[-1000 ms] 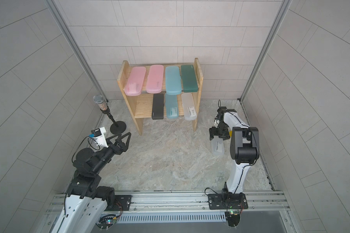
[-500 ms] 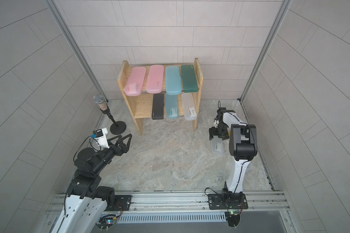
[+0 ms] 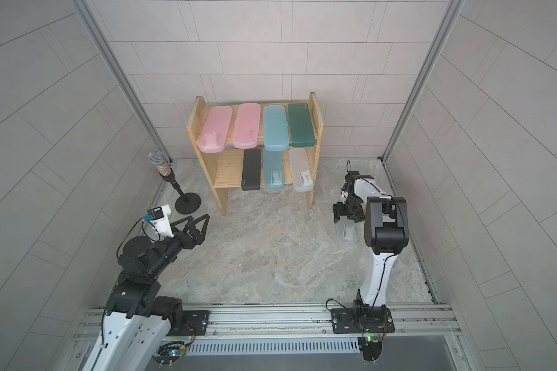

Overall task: Remove the pencil cases from the shelf
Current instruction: Place the pencil case at the center of the board, then pick up the pencil case from the shelf.

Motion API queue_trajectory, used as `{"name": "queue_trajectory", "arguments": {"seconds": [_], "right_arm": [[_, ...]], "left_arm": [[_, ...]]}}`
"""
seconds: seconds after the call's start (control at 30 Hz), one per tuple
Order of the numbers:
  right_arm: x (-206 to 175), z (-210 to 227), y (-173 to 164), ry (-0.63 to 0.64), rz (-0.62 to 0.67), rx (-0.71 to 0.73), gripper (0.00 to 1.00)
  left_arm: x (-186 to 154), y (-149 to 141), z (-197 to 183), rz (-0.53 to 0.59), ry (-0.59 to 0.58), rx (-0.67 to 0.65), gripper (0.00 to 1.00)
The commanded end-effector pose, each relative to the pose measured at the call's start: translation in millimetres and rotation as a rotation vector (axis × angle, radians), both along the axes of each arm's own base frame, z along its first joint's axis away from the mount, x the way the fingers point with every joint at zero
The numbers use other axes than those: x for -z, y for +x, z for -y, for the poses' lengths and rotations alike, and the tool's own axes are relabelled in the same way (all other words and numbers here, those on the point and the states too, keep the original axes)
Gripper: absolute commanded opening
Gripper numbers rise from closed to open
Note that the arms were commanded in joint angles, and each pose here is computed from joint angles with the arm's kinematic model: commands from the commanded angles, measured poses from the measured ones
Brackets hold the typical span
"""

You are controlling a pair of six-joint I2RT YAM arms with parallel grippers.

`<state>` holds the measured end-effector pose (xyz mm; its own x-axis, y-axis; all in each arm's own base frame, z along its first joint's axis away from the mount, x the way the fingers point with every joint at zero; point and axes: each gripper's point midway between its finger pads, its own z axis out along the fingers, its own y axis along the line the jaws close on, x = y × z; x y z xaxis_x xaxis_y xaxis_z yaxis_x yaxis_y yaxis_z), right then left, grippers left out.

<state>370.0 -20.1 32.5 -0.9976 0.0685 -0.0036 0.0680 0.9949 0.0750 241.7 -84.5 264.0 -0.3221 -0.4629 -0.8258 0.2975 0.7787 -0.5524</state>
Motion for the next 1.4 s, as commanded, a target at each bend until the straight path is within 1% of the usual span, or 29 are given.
{"name": "queue_trajectory", "arguments": {"seconds": [0.0,0.03,0.07,0.2,0.3,0.4,0.5,0.6,0.67,0.73,0.8,0.9,0.93,1.03,1.13,1.23,1.37], "right_arm": [[-12.1,5.6,5.2,-0.030,0.031,0.013,0.88],[-12.7,6.1,5.7,-0.032,0.035,0.014,0.91],[-13.5,5.9,6.4,-0.031,0.039,0.014,1.00],[-15.6,5.7,8.3,-0.030,0.050,0.017,1.00],[-27.9,5.7,12.0,-0.033,0.082,0.019,1.00],[-60.2,6.5,17.5,-0.048,0.172,0.032,1.00],[-105.7,3.0,15.2,-0.065,0.294,0.049,1.00],[-151.0,3.9,-0.6,-0.088,0.423,0.106,1.00],[-180.7,0.2,-12.7,-0.061,0.524,0.149,1.00],[-201.3,-6.6,-25.3,-0.009,0.596,0.193,1.00],[-213.7,-17.7,-34.9,0.057,0.606,0.192,1.00],[-222.5,-29.9,-44.8,0.120,0.582,0.175,1.00],[-225.4,-34.0,-47.8,0.136,0.583,0.166,1.00],[-235.6,-40.2,-54.2,0.150,0.622,0.151,1.00],[-244.6,-43.1,-58.5,0.165,0.661,0.148,1.00],[-248.4,-46.1,-60.1,0.182,0.662,0.147,1.00],[-252.5,-49.4,-62.3,0.199,0.674,0.142,1.00]], "left_arm": [[-16.5,-1.3,-0.4,0.034,-0.014,-0.005,1.00],[-16.1,-1.5,-0.2,0.032,-0.015,-0.004,1.00],[-16.2,-1.3,-0.1,0.030,-0.018,-0.003,1.00],[-18.2,-1.5,0.1,0.033,-0.019,-0.003,1.00],[-20.2,-1.3,0.1,0.030,-0.022,-0.003,1.00],[-23.6,1.5,1.3,0.018,-0.056,-0.002,1.00],[-25.5,9.9,7.2,-0.026,-0.171,0.016,1.00],[-24.6,21.9,16.3,-0.107,-0.301,0.047,1.00],[-26.4,28.2,23.7,-0.154,-0.353,0.078,1.00],[-29.3,33.7,29.0,-0.184,-0.392,0.099,1.00],[-33.4,39.4,31.9,-0.202,-0.438,0.108,1.00],[-36.6,49.4,43.1,-0.248,-0.528,0.151,1.00],[-27.5,56.5,51.5,-0.299,-0.537,0.165,0.99],[-27.3,61.0,75.6,-0.331,-0.497,0.204,0.98],[-21.5,67.7,86.1,-0.356,-0.442,0.160,0.98],[-7.5,77.7,87.8,-0.392,-0.467,0.126,0.99],[7.2,94.0,87.7,-0.393,-0.503,0.079,0.98]]}}
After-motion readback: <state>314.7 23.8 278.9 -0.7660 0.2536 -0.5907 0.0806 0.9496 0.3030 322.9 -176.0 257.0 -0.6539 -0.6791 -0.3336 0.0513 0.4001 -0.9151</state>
